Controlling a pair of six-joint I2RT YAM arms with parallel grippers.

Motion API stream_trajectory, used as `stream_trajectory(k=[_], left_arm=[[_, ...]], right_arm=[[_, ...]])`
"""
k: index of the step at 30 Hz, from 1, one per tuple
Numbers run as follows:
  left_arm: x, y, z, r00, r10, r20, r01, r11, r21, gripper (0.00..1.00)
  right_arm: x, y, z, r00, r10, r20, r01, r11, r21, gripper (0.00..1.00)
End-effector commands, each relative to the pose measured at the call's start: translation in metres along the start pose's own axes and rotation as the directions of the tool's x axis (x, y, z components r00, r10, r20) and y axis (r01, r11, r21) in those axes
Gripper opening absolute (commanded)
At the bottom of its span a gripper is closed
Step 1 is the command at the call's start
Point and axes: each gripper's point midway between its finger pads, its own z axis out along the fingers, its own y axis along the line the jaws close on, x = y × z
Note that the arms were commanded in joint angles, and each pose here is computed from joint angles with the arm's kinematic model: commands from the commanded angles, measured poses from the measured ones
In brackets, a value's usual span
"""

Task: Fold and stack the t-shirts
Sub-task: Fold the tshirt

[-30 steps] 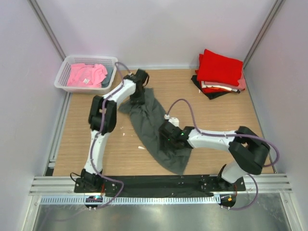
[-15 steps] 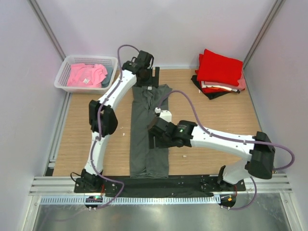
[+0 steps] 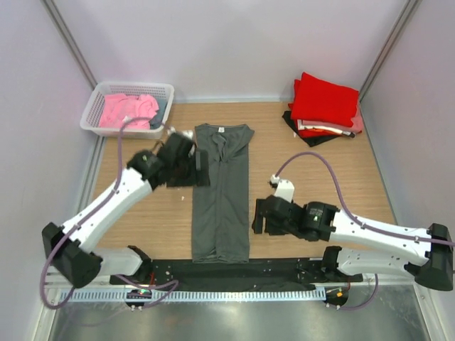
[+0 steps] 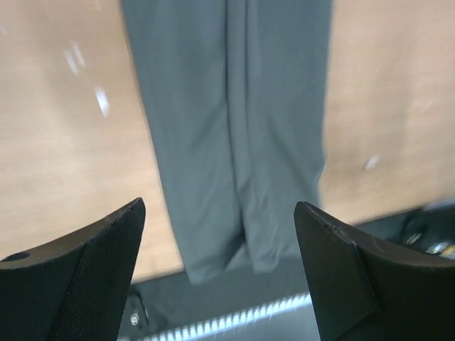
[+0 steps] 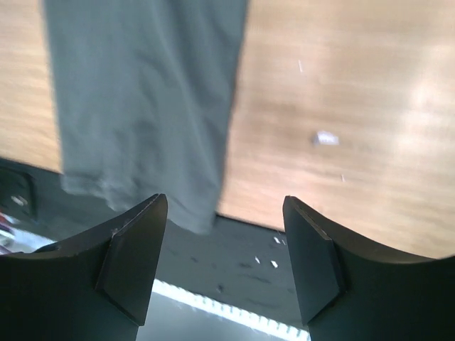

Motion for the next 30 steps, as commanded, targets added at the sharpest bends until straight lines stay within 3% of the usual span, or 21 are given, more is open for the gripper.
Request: stream_trajectory(k=[1, 5, 11, 19, 24, 30], left_arm=[[0.083, -0.001, 0.008, 0.995, -0.041, -0.095, 0.038, 0.999, -0.038, 0.86], [0.160, 0.013, -0.008, 0.991, -0.098, -0.094, 0.099, 0.995, 0.014, 0.85], [0.215, 0.039, -0.006, 0.968, -0.209, -0.143, 0.215, 0.976, 0.029, 0.81], [0.234, 0.047, 0.009, 0.954, -0.249, -0.164, 0.254, 0.967, 0.011, 0.77], [0.236, 0.056, 0.019, 0.948, -0.291, -0.130, 0.292, 0.956, -0.010, 0.74], [0.250, 0.058, 0.032, 0.942, -0.293, -0.166, 0.292, 0.956, -0.028, 0.70]], right_arm=[[0.038, 0.011, 0.007, 0.996, 0.060, -0.069, -0.065, 0.995, -0.076, 0.71], [0.089, 0.029, 0.007, 0.994, -0.016, -0.111, 0.002, 0.992, -0.126, 0.70], [0.115, 0.040, 0.024, 0.995, -0.002, -0.099, -0.012, 0.991, -0.132, 0.66], [0.112, 0.047, 0.033, 0.985, 0.161, -0.068, -0.173, 0.949, -0.263, 0.63], [0.113, 0.037, 0.041, 0.973, 0.226, -0.056, -0.232, 0.932, -0.278, 0.60], [0.124, 0.025, 0.053, 0.974, 0.216, -0.070, -0.226, 0.948, -0.223, 0.57]])
